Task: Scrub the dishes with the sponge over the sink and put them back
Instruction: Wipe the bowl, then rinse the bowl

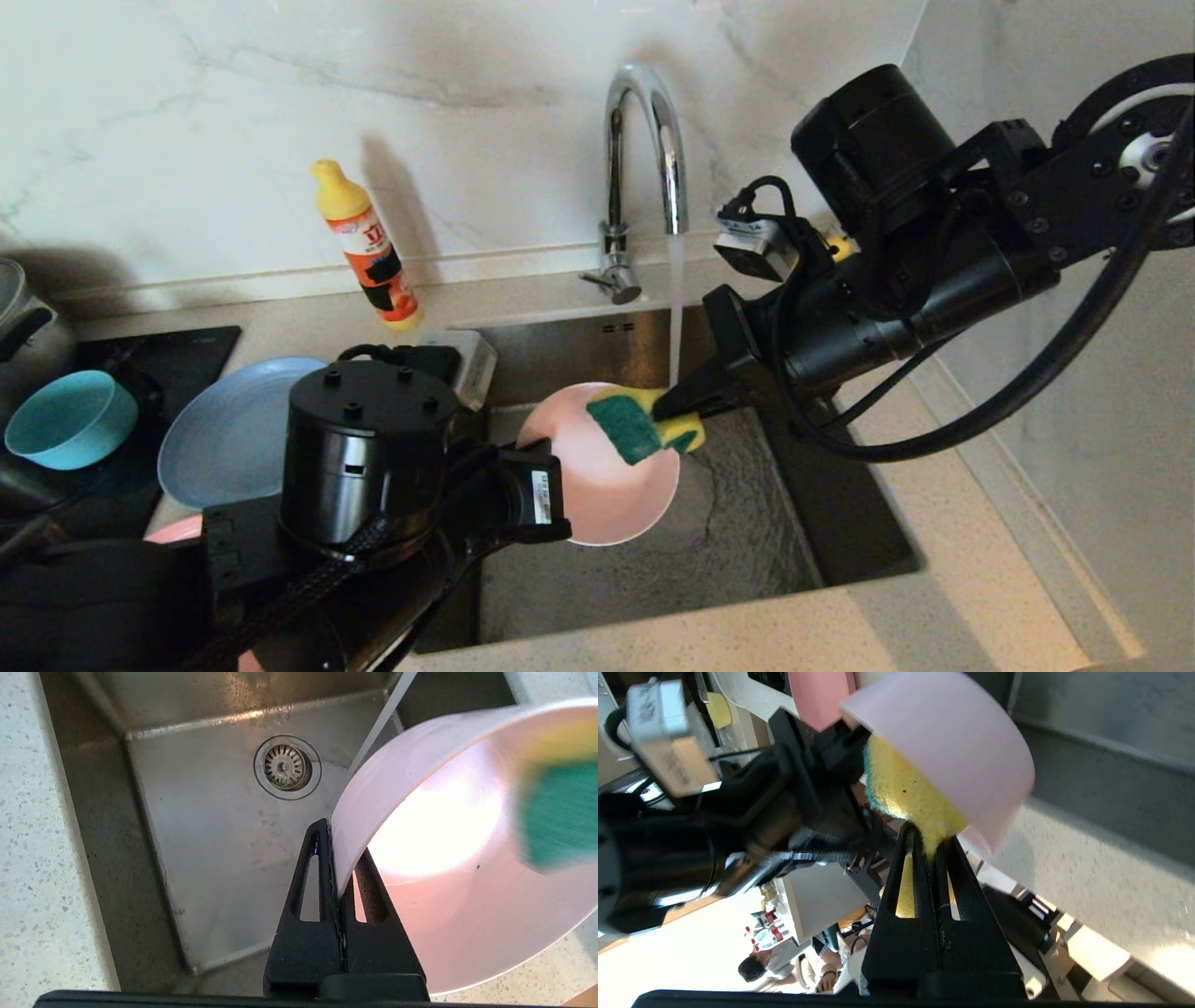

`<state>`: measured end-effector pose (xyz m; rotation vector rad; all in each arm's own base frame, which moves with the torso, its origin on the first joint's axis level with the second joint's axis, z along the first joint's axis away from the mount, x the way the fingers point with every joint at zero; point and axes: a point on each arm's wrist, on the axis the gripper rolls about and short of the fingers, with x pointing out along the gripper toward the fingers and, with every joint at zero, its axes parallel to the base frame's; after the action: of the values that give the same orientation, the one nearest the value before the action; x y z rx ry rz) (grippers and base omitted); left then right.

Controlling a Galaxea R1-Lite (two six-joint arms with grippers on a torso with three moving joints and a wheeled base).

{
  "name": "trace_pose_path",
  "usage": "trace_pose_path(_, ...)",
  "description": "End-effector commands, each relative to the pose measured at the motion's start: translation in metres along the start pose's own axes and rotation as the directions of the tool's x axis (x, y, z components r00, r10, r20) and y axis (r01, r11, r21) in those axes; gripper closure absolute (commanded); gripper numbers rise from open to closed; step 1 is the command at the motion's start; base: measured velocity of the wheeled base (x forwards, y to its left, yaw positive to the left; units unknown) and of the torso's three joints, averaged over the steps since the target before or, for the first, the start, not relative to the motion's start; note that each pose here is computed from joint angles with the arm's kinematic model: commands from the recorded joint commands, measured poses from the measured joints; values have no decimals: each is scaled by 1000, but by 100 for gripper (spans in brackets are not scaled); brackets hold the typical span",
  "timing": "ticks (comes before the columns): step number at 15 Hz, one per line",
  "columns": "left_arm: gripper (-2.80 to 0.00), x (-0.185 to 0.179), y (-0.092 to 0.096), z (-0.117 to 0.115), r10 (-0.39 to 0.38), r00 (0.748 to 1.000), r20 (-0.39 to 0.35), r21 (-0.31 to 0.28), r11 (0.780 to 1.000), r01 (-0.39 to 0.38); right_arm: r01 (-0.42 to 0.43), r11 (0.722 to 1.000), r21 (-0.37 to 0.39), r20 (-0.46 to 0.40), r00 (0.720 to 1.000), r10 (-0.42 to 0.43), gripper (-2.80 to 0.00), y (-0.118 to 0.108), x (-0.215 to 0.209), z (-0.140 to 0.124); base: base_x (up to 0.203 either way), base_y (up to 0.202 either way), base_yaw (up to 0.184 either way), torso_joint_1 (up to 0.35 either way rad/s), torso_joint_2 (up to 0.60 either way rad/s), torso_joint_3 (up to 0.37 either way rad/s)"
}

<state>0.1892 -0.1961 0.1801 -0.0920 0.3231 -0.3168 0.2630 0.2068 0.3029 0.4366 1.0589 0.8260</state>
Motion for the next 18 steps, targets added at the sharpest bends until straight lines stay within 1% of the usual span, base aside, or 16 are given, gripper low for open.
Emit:
trace_pose_path(1, 0, 1, 0, -1, 4, 1000, -3, 0, 1000, -4, -10, 1000, -4, 10, 1000, 10, 0, 5, -12, -4, 0, 0, 0, 0, 0, 0)
trace_pose_path(6, 0, 2, 1, -1, 8, 1000, 0, -6, 1000, -8, 8, 1000, 24, 38, 999, -9, 0, -1, -35, -7, 0, 0, 0, 0, 0, 0)
trace_pose_path(8, 0, 5, 5, 3, 25, 1000, 8, -16, 1000, -25, 3, 1000, 20, 62, 998, -4, 0, 1, -50, -12, 0, 0, 0, 0, 0, 0)
trace_pose_path(10, 0, 10, 10, 12, 49, 999, 21, -29, 998, -48, 0, 1000, 20, 87, 996, -2, 0, 4, -70, -21, 0, 0, 0, 0, 0, 0)
trace_pose_path(11, 0, 16, 15, 14, 74, 997, -2, -24, 997, -74, 3, 1000, 25, 103, 995, -5, 0, 5, -84, -26, 0, 0, 0, 0, 0, 0)
trace_pose_path(13, 0, 32, 18, 13, 93, 993, -66, -18, 995, -94, 14, 999, 42, 131, 991, -19, 0, 5, -106, -36, 0, 0, 0, 0, 0, 0)
trace_pose_path(16, 0, 59, 14, 19, 131, 981, -141, -48, 989, -139, 38, 997, 71, 148, 988, -48, 0, -2, -127, -58, 0, 0, 0, 0, 0, 0)
trace_pose_path(18, 0, 82, 8, 21, 128, 968, -218, -86, 985, -150, 53, 995, 86, 143, 988, -65, 0, -8, -132, -70, 0, 0, 0, 0, 0, 0)
